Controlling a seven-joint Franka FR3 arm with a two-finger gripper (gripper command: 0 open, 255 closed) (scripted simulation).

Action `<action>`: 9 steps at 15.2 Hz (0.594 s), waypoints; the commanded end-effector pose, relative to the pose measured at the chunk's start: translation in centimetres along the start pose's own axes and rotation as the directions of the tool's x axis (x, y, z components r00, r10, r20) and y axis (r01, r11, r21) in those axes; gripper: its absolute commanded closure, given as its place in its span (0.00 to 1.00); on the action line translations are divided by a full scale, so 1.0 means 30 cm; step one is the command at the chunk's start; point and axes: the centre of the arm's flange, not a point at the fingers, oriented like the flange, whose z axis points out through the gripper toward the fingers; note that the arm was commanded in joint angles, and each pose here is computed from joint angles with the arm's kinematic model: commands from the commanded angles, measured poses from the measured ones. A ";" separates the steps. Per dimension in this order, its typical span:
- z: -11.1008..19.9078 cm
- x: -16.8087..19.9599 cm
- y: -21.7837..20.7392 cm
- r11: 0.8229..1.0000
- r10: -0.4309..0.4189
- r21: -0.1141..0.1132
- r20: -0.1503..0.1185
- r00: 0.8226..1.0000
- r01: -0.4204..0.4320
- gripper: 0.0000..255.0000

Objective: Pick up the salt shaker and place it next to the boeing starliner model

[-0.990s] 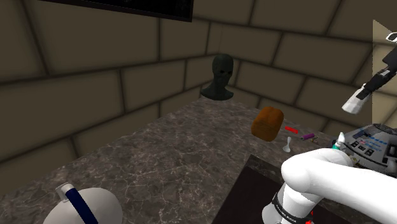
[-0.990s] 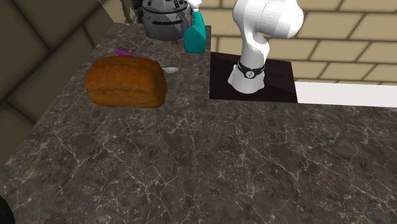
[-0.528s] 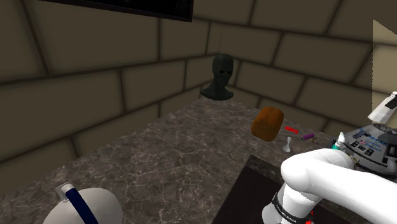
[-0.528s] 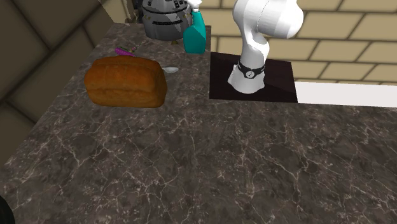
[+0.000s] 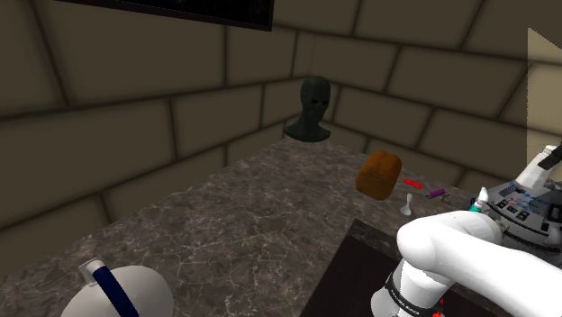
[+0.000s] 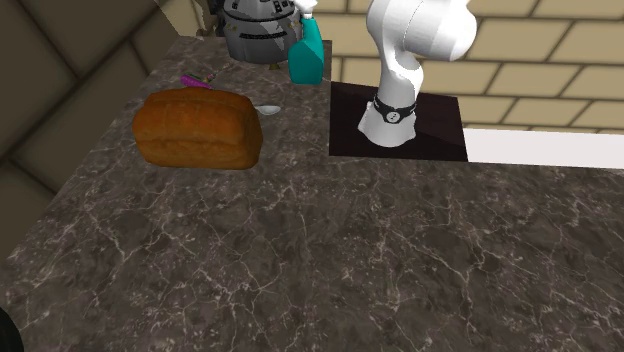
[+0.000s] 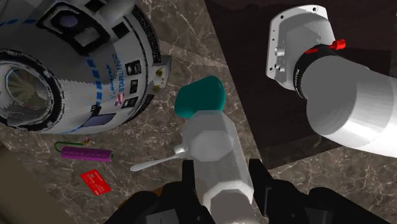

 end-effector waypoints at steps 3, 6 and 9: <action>0.068 -0.014 -0.001 1.000 0.000 0.000 0.000 1.000 0.000 1.00; 0.119 -0.025 -0.003 1.000 0.000 0.000 0.000 1.000 0.000 1.00; 0.171 -0.036 -0.004 1.000 0.000 0.000 0.000 1.000 0.000 1.00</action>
